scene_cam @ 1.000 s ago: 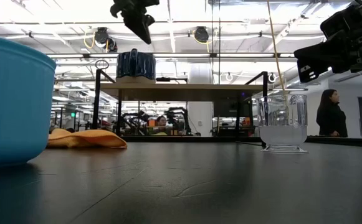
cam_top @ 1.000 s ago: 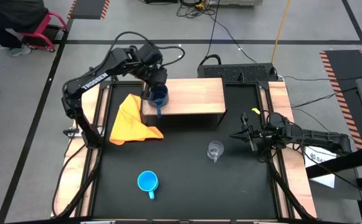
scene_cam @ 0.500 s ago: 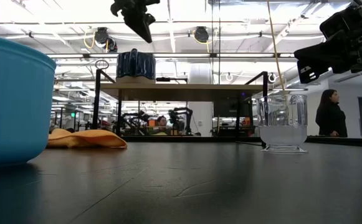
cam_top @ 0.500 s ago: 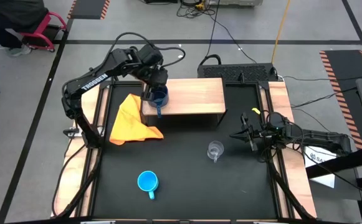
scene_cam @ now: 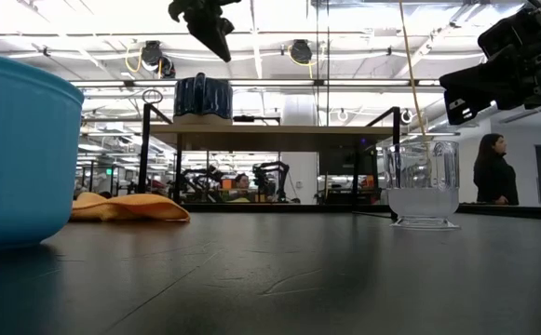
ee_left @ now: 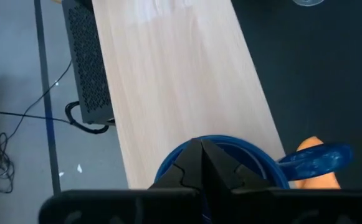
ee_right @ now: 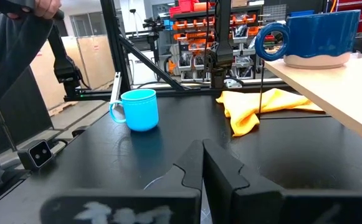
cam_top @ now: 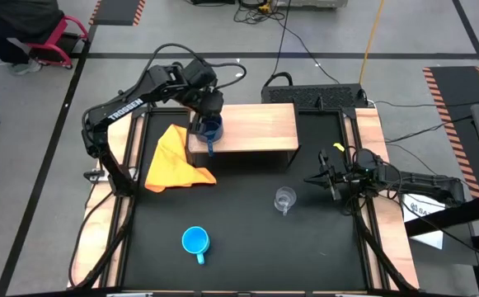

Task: Stack small to large cups/mugs on shelf
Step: Put the blue mug on the shelf

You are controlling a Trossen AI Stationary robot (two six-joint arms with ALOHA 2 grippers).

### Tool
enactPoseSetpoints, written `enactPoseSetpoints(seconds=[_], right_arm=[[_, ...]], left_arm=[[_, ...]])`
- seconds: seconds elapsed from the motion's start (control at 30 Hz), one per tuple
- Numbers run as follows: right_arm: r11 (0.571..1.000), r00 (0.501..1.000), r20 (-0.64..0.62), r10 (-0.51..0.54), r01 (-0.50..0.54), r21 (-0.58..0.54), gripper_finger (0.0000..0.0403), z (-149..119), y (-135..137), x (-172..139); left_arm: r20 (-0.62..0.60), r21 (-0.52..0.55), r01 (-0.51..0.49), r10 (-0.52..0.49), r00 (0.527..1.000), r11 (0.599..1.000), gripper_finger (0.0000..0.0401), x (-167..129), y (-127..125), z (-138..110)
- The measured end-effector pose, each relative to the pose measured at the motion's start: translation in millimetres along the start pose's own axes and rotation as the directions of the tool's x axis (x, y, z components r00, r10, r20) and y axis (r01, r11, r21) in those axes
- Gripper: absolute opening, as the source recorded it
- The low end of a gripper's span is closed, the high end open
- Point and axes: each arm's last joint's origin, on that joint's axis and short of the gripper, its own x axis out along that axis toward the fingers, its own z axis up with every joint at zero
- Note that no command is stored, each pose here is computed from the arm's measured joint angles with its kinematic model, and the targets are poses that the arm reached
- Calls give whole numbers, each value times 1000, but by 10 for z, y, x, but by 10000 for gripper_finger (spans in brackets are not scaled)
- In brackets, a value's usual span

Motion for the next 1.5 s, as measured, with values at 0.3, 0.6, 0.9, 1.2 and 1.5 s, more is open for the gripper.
enactPoseSetpoints(seconds=[0.3,0.6,0.9,1.2,1.5], right_arm=[[1000,1000,0,0,0,6,0,0,0,0],[1000,1000,0,0,0,13,0,0,0,0],[1000,1000,0,0,0,17,0,0,0,0],[999,1000,0,0,0,47,0,0,0,0],[999,1000,0,0,0,44,0,0,0,0]], left_arm=[[216,12,54,-55,975,998,1,-339,-85,28],[315,45,73,-84,946,996,0,-667,-271,31],[388,117,161,-195,901,980,0,-726,-422,114],[349,76,142,-160,923,987,0,-824,-485,60],[304,84,231,-246,921,969,0,-620,-673,-110]])
